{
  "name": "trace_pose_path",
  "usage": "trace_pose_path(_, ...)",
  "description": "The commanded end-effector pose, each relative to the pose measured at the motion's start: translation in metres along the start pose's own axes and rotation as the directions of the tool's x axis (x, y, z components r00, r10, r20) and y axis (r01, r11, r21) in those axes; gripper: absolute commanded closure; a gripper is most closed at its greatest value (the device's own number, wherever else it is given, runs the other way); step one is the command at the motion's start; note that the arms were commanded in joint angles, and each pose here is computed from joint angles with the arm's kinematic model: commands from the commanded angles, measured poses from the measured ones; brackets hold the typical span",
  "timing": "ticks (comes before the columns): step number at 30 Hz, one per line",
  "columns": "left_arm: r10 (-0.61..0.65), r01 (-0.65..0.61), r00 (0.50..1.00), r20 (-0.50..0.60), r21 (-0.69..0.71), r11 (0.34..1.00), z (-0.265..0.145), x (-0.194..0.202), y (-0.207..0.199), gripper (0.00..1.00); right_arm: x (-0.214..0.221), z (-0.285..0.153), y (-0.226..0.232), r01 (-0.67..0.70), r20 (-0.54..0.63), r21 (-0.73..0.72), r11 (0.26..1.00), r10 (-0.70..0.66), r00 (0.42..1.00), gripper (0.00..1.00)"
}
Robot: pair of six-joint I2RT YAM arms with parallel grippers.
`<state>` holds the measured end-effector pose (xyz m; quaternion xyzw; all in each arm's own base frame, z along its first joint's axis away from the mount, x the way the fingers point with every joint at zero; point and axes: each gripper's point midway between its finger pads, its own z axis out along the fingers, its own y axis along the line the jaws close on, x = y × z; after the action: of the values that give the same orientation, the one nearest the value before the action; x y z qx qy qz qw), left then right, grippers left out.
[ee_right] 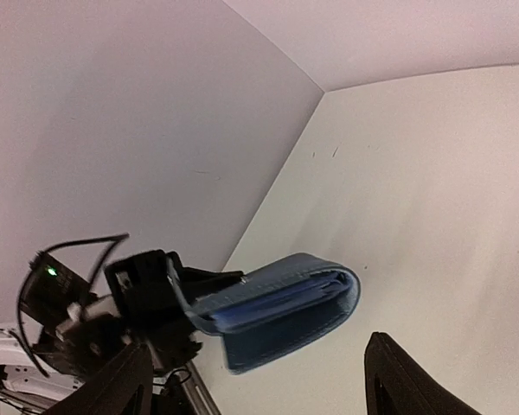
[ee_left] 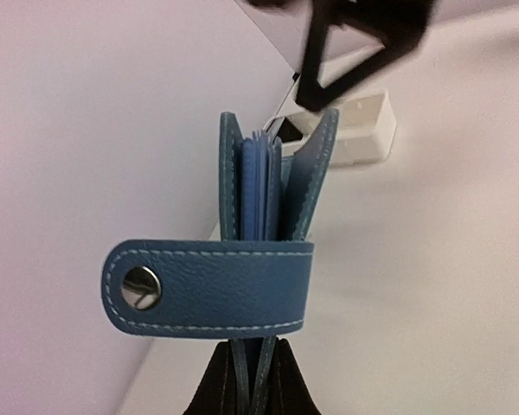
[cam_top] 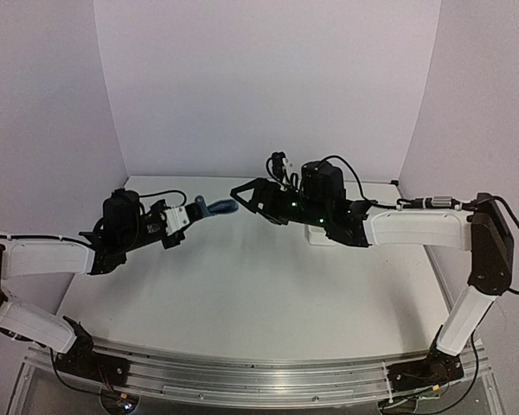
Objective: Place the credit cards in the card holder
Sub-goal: Close the card holder at the center of the board.
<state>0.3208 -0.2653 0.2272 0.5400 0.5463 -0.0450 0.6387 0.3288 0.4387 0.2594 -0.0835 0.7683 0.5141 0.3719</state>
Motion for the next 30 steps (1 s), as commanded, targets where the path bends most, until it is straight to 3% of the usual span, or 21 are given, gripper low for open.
trace_pose_path(1,0.649,-0.636,0.758,-0.069,-0.3,0.711,-0.013,-0.014,0.034,1.0,-0.017,-0.002,0.016,-0.205,-0.029,-0.068,0.976,0.204,0.979,0.17)
trace_pose_path(4,0.726,-0.711,0.68,-0.103,-0.338,0.617,-0.013,-0.015,0.036,1.0,-0.004,0.013,0.003,-0.318,-0.084,-0.021,0.948,0.315,0.945,0.14)
trace_pose_path(6,0.749,-0.727,0.655,-0.098,-0.351,0.59,-0.013,-0.021,0.036,1.0,0.012,0.024,-0.01,-0.395,-0.125,0.028,0.918,0.395,0.91,0.04)
trace_pose_path(8,0.772,-0.745,0.629,-0.088,-0.352,0.567,-0.013,-0.025,0.031,1.0,0.022,0.033,-0.019,-0.435,-0.148,0.052,0.899,0.438,0.887,0.02)
trace_pose_path(12,0.804,-0.765,0.592,-0.056,-0.354,0.538,-0.013,-0.031,0.018,1.0,0.025,0.052,-0.021,-0.441,-0.161,0.05,0.896,0.443,0.882,0.02)
trace_pose_path(16,0.804,-0.765,0.592,-0.049,-0.346,0.543,-0.011,-0.032,0.013,1.0,0.016,0.062,-0.006,-0.402,-0.173,-0.015,0.915,0.394,0.903,0.06)
trace_pose_path(19,0.802,-0.766,0.595,-0.05,-0.338,0.547,-0.009,-0.03,0.013,1.0,0.016,0.065,0.005,-0.391,-0.202,-0.065,0.918,0.371,0.906,0.21)
trace_pose_path(22,0.799,-0.766,0.599,-0.054,-0.331,0.551,-0.007,-0.028,0.014,1.0,0.02,0.067,0.009,-0.404,-0.226,-0.103,0.909,0.374,0.9,0.5)
trace_pose_path(27,0.789,-0.761,0.611,-0.056,-0.315,0.567,-0.003,-0.027,0.014,1.0,0.02,0.067,0.019,-0.382,-0.253,-0.154,0.911,0.338,0.907,0.86)
trace_pose_path(28,0.778,-0.754,0.626,-0.048,-0.293,0.588,-0.001,-0.025,0.012,0.93,0.018,0.066,0.019,-0.369,-0.247,-0.156,0.916,0.326,0.913,0.94)
trace_pose_path(30,0.724,-0.71,0.69,-0.019,-0.212,0.671,0.002,-0.017,0.003,0.51,0.013,0.061,0.015,-0.321,-0.225,-0.159,0.934,0.282,0.933,1.0)
